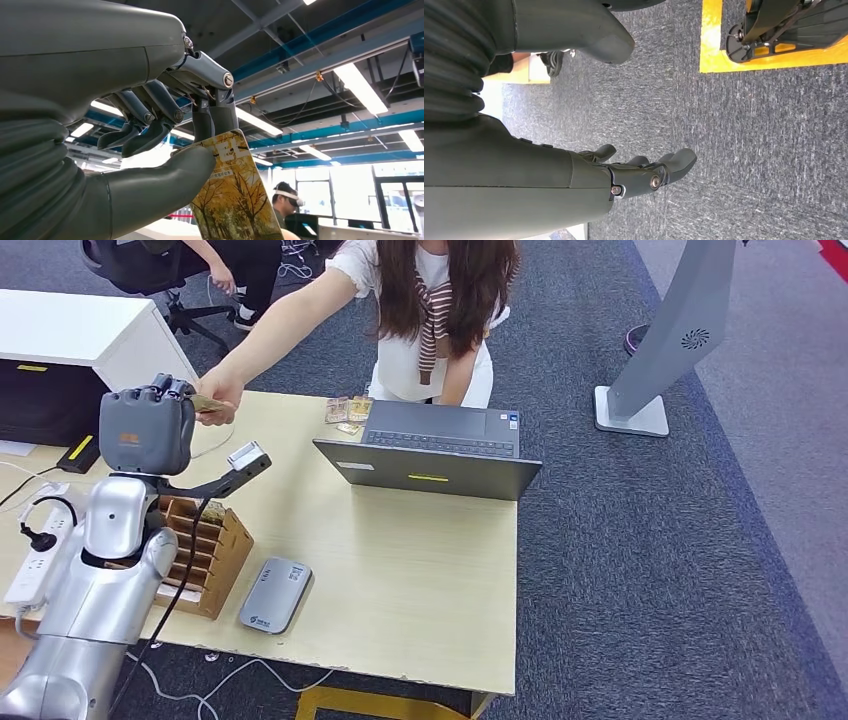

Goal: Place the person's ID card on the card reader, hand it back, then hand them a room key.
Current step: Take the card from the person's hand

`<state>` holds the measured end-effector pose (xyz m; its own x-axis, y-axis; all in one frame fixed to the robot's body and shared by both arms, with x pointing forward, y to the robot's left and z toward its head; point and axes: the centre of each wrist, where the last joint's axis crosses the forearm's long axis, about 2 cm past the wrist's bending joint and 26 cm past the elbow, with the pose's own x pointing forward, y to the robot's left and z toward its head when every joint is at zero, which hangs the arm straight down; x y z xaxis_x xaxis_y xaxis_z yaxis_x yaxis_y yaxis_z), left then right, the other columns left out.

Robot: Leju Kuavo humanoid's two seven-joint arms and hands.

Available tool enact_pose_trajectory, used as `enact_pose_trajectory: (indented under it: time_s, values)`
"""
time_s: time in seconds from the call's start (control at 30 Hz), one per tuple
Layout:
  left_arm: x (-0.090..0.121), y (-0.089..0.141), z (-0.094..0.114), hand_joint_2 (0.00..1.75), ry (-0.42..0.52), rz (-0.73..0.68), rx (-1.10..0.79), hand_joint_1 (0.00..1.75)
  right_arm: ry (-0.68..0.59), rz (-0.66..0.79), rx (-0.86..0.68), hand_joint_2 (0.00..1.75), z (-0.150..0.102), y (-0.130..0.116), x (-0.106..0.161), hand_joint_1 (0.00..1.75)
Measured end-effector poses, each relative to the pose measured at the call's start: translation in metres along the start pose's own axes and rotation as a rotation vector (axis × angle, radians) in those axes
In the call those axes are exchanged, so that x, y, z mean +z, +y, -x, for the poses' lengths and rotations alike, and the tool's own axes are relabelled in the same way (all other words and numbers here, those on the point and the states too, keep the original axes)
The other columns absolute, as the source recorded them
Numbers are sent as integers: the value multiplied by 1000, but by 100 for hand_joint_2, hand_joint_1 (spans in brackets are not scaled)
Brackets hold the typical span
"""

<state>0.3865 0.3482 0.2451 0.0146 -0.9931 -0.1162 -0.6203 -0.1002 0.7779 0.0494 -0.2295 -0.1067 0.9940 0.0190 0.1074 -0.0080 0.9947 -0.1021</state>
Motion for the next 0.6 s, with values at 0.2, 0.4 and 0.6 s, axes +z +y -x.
enact_pose_trajectory:
  time_s: [0.2,0.4,0.6]
  values:
    - [-2,5,-12,175,-32,-21,41,175,2,1,-4,175,0,0,0,0]
    - [15,11,-25,175,-77,-79,124,175,2,-1,-19,175,1,2,0,0]
    - [62,22,-50,175,-152,-115,208,175,1,6,-37,175,1,3,1,0]
